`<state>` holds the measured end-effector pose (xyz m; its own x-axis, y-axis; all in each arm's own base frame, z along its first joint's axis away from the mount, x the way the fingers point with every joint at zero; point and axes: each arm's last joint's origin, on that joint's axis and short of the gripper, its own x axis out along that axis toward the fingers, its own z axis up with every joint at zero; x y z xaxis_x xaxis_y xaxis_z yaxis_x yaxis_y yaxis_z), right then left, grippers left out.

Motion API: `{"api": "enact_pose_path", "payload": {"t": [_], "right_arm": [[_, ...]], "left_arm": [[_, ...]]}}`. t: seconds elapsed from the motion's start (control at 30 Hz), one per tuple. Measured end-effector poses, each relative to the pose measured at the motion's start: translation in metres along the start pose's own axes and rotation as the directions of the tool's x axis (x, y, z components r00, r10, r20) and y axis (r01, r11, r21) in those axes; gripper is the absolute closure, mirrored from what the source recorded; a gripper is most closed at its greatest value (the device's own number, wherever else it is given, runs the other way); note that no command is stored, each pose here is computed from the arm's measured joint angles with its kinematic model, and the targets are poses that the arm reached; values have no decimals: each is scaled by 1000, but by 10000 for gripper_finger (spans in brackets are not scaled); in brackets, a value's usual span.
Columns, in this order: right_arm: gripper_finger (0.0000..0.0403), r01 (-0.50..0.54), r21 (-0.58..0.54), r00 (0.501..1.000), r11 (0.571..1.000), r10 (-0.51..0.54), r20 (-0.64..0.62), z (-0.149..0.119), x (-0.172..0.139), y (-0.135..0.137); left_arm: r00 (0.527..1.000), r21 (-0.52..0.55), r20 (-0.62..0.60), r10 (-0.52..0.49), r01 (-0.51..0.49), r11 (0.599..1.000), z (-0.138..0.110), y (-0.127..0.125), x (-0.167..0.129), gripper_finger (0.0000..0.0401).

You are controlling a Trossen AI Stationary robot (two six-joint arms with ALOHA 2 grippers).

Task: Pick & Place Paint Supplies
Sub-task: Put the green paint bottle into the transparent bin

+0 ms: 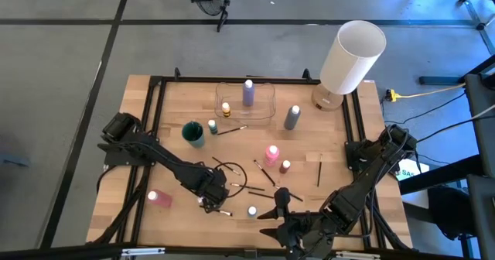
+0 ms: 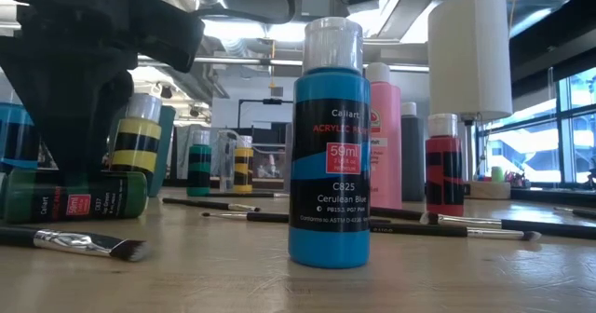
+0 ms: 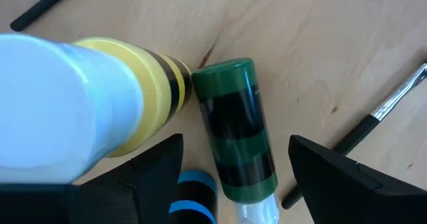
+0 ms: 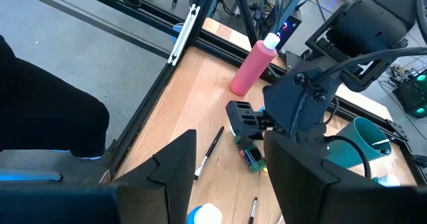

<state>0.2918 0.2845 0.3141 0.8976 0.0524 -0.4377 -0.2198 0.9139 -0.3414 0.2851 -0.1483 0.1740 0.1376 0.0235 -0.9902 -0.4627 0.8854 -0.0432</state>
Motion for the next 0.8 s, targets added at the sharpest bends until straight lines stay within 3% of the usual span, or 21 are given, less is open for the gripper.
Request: {"api": "enact_pose_path", "payload": {"t": [0.8], "right_arm": [[225,0,-1,1000,1000,0,0,0,0,0]], "left_arm": [[1000,13,-20,-14,15,1000,-2,-1,0,133]]}}
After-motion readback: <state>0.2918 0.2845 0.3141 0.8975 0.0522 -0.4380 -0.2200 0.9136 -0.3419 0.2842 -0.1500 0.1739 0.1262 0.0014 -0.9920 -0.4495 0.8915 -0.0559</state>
